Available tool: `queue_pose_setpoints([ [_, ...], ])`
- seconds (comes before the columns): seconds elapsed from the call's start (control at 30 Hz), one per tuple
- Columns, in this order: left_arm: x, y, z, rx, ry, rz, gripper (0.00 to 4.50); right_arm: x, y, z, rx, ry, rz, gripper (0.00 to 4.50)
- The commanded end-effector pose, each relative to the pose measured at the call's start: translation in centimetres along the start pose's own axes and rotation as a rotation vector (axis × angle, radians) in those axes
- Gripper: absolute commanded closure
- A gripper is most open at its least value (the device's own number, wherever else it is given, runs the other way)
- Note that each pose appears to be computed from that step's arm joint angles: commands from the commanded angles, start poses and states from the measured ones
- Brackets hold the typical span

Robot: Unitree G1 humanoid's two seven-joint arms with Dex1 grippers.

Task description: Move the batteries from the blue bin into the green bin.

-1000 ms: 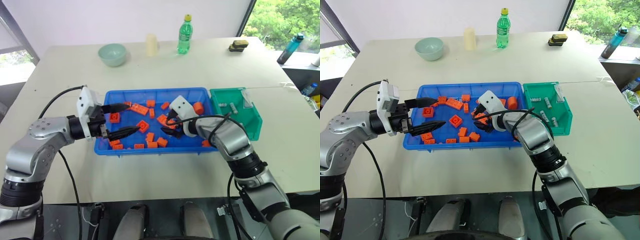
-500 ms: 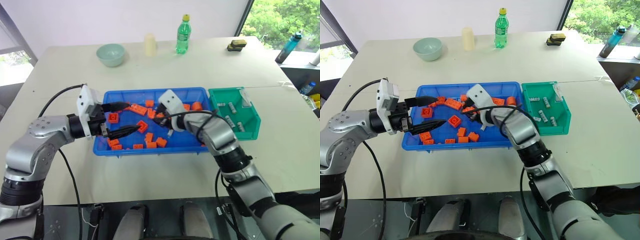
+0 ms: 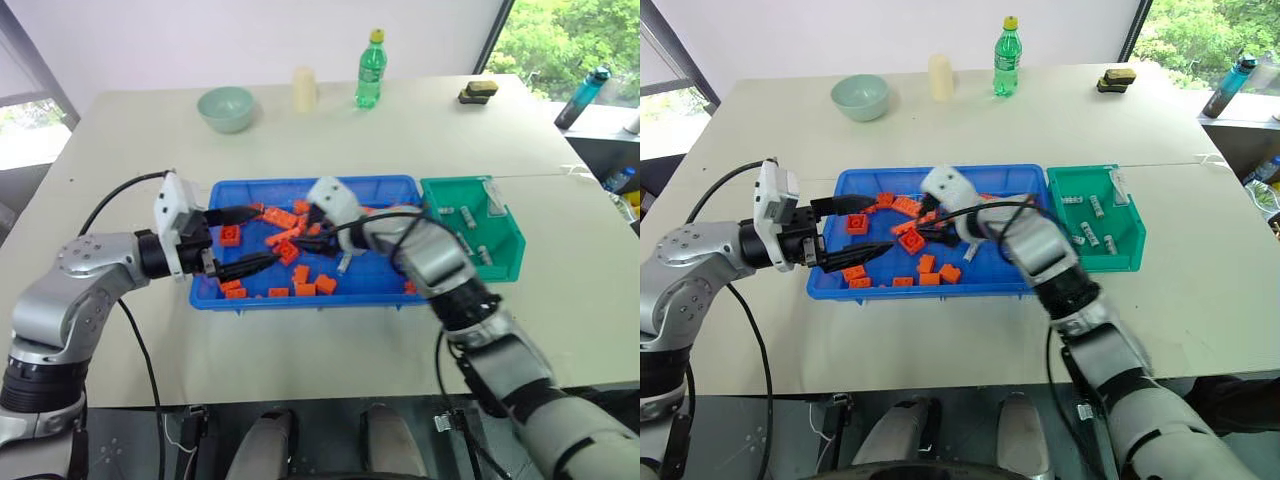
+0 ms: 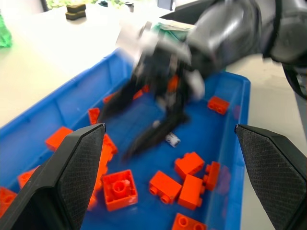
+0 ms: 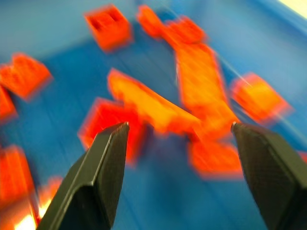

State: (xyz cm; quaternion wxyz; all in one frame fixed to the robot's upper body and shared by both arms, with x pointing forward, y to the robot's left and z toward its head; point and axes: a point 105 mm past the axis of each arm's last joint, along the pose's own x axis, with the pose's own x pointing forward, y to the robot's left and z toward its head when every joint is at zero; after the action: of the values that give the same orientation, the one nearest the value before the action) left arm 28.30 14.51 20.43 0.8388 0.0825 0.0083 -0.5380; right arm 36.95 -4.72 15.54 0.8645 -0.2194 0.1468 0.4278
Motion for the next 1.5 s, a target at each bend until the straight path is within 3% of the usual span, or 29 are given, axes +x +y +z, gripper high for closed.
queue_pose_setpoints([
  [0.03,-0.4,-0.2,0.9,0.044,-0.013,-0.013,0.00,-2.5,0.1,-0.3,-0.026,-0.009,0.010,0.10],
  [0.23,-0.3,-0.2,0.6,0.043,-0.008,-0.032,0.00,-3.5,0.5,-2.3,0.005,0.040,0.004,0.10],
  [0.73,0.2,0.0,1.0,0.058,-0.001,-0.065,0.00,-2.3,-0.1,-5.4,0.028,0.107,-0.013,0.10],
  [0.9,0.3,0.1,1.2,0.060,-0.005,-0.061,0.00,-2.9,-0.3,-4.7,0.025,0.071,-0.011,2.24],
  [1.03,0.4,0.1,1.2,0.060,-0.007,-0.059,0.00,-5.4,-2.3,-2.5,0.115,0.001,-0.062,2.24],
  [1.17,0.3,0.0,1.0,0.054,-0.006,-0.059,0.00,-10.2,-6.8,-0.8,0.171,-0.049,-0.226,2.24],
  [1.3,0.0,0.4,0.7,0.046,0.003,-0.052,0.00,-15.0,-10.2,-1.4,0.192,-0.030,-0.379,2.24],
  [1.43,-0.5,1.7,0.4,0.047,0.013,-0.027,0.00,-16.9,-11.2,-3.6,0.285,-0.006,-0.449,2.24],
  [1.5,-0.6,2.7,0.5,0.054,0.012,-0.003,0.00,-16.9,-10.9,-4.8,0.243,0.038,-0.473,1.18],
])
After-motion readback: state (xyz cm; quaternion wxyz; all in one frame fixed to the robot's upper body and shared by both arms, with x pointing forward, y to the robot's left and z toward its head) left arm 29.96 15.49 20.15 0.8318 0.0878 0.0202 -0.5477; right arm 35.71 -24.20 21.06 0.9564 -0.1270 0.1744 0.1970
